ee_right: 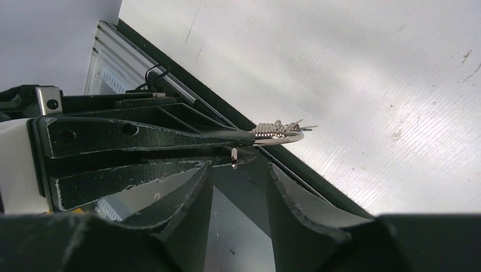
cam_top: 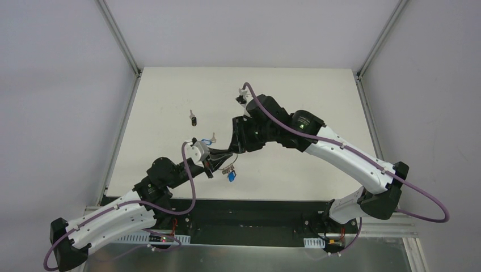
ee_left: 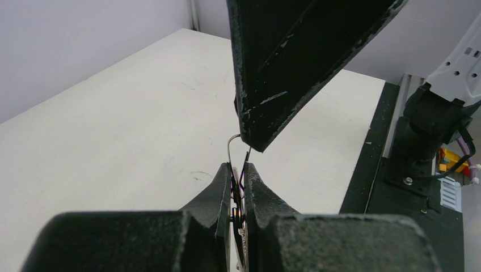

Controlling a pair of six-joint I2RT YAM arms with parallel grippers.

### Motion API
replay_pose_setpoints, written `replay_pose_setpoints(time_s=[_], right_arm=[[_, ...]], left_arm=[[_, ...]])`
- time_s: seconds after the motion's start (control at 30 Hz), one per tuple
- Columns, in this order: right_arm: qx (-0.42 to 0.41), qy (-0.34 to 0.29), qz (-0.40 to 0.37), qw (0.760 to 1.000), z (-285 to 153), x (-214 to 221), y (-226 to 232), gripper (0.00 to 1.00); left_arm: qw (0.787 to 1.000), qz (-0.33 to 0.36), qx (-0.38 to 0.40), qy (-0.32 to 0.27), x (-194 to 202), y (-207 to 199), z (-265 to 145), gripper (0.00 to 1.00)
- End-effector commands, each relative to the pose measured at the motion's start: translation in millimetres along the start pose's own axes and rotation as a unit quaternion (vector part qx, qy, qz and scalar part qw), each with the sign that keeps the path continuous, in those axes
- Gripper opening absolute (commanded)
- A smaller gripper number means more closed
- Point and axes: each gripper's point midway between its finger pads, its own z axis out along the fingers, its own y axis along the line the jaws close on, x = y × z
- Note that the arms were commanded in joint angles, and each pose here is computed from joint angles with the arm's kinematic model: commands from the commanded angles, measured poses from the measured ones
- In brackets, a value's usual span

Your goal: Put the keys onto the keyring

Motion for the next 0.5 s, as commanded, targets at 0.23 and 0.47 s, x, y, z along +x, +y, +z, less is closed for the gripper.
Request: replay_pose_setpoints(time_s=[0.23,0.47], right_arm=[[-0.001,-0.08,0.055,0.995,-20,-47,-24,0.45],[0.034,-0.072,0.078,0.994,15,-57,-58,0.45]], left_arm=[[0.988,-0.006,-0.156,-0.011,-11,53,-15,0.0],[0.973,-0.004,-0.23,0.01,-5,77,-28,0.0]])
